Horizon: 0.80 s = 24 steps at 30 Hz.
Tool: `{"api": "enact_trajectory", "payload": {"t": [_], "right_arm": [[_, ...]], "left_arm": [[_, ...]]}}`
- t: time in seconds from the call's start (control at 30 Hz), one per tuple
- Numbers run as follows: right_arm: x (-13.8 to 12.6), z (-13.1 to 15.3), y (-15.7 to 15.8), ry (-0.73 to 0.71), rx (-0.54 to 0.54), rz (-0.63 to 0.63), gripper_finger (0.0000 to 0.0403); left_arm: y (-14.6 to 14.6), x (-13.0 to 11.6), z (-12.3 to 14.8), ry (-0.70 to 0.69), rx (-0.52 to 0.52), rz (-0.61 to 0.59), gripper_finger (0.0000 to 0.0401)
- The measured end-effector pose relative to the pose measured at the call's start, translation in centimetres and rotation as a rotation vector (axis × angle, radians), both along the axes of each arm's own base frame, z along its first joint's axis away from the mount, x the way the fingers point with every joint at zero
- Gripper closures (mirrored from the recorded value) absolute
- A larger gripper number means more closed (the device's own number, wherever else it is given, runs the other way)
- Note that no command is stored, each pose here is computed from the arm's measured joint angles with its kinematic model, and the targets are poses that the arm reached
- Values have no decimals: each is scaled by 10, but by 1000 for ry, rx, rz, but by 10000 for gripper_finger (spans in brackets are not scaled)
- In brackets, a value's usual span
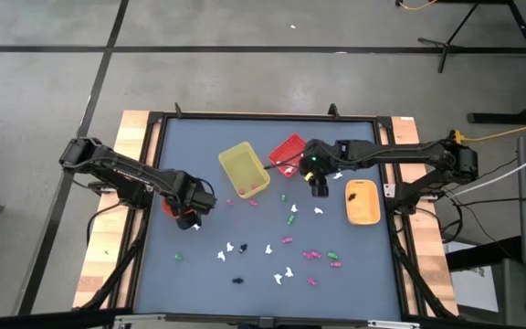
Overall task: Sort Halloween decoration
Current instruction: Put the white ghost toy into the red bin
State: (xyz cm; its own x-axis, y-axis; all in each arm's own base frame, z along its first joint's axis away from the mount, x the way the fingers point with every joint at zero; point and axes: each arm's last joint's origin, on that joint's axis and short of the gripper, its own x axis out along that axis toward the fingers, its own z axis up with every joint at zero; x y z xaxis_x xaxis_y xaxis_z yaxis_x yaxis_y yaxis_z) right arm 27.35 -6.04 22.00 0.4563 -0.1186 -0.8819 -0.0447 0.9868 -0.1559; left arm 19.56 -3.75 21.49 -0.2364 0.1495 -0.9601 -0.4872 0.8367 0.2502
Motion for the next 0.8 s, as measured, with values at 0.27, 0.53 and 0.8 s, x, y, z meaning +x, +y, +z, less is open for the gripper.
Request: {"api": "enact_trajectory", "payload": {"t": [0.27,0.53,0.8], "right_arm": [[-6,-3,9,35,330,-121,196],[-1,-2,48,55,375,10,196],[-1,-3,83,62,174,-12,196]], "left_arm": [[0,1,0,-5,-5,1,264],[0,0,0,-8,1,23,264],[0,1,0,-10,5,23,264]]}}
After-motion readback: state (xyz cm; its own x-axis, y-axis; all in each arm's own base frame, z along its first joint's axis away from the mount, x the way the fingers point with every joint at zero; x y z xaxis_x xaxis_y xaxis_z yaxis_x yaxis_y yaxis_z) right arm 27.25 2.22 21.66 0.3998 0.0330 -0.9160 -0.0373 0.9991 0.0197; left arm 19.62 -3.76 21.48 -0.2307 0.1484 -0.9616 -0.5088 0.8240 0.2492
